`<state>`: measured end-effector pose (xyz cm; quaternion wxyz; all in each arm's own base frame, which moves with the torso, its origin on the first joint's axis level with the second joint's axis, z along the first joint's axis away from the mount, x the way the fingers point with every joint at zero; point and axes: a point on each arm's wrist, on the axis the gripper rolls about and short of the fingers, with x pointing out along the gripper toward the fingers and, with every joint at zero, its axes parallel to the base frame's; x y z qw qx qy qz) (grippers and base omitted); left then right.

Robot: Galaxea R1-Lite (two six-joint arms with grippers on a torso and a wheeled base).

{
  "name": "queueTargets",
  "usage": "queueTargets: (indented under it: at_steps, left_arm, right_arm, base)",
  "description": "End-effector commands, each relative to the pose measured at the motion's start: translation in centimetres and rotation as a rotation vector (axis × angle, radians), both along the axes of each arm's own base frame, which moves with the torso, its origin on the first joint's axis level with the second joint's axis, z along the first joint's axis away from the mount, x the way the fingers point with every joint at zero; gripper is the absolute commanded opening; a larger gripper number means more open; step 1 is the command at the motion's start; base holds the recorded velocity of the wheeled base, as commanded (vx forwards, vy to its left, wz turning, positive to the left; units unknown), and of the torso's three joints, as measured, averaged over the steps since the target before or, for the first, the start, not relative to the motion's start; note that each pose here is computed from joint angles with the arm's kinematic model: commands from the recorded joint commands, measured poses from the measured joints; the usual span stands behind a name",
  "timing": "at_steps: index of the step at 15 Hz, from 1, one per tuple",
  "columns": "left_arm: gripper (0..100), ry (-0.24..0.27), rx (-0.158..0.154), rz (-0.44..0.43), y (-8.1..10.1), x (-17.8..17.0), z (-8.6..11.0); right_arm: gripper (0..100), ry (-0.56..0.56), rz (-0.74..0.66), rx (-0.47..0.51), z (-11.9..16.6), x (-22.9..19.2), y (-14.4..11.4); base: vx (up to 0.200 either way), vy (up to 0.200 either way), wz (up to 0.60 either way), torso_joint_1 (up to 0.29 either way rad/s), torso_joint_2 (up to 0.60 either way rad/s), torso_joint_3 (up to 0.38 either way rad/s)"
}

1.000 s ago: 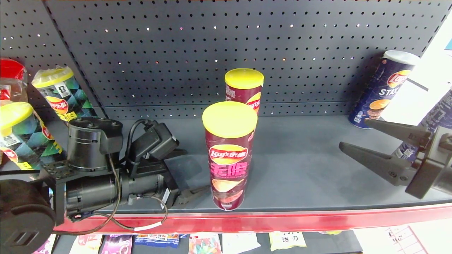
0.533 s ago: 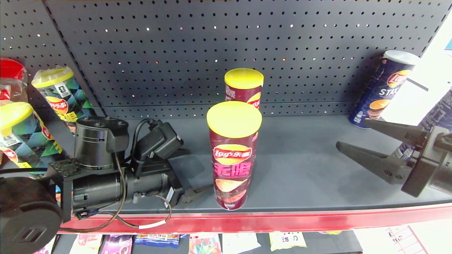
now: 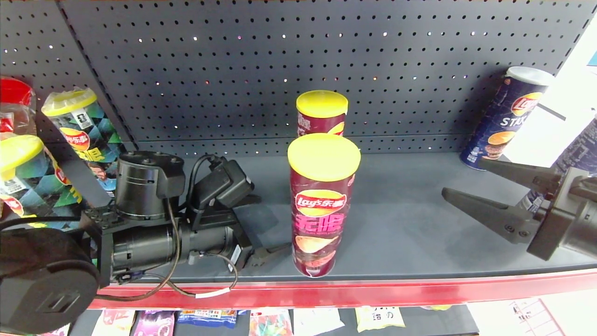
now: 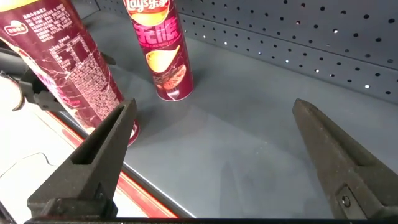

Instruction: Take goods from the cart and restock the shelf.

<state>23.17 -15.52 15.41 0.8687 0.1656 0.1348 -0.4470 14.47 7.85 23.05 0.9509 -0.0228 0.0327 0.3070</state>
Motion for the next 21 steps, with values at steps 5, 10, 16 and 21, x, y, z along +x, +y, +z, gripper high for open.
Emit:
queueTargets:
  at_steps: [5,10,16,21]
  left_arm:
    - [100,0.005,0.003,-0.019,-0.5,-0.2,-0.2]
    - [100,0.008,-0.001,-0.015,-0.3,-0.3,-0.1]
    - [100,-0.023,-0.091,0.087,4.2,-6.9,2.4]
    - [100,0.054,-0.112,0.251,10.5,-15.9,3.8]
  right_arm:
    - [100,0.003,-0.005,-0.004,-0.1,0.1,0.0]
    - [100,0.006,-0.006,-0.004,-0.2,0.1,-0.1]
    - [100,0.033,0.0,-0.021,-1.5,-0.9,-0.5]
    - [100,0.026,-0.032,-0.021,-2.9,-4.1,-2.3]
  base:
    - [0.0,0.0,0.0,0.0,0.0,0.0]
    - [0.0,0.0,0.0,0.0,0.0,0.0]
    - [0.0,0.0,0.0,0.0,0.0,0.0]
    - [0.0,0.0,0.0,0.0,0.0,0.0]
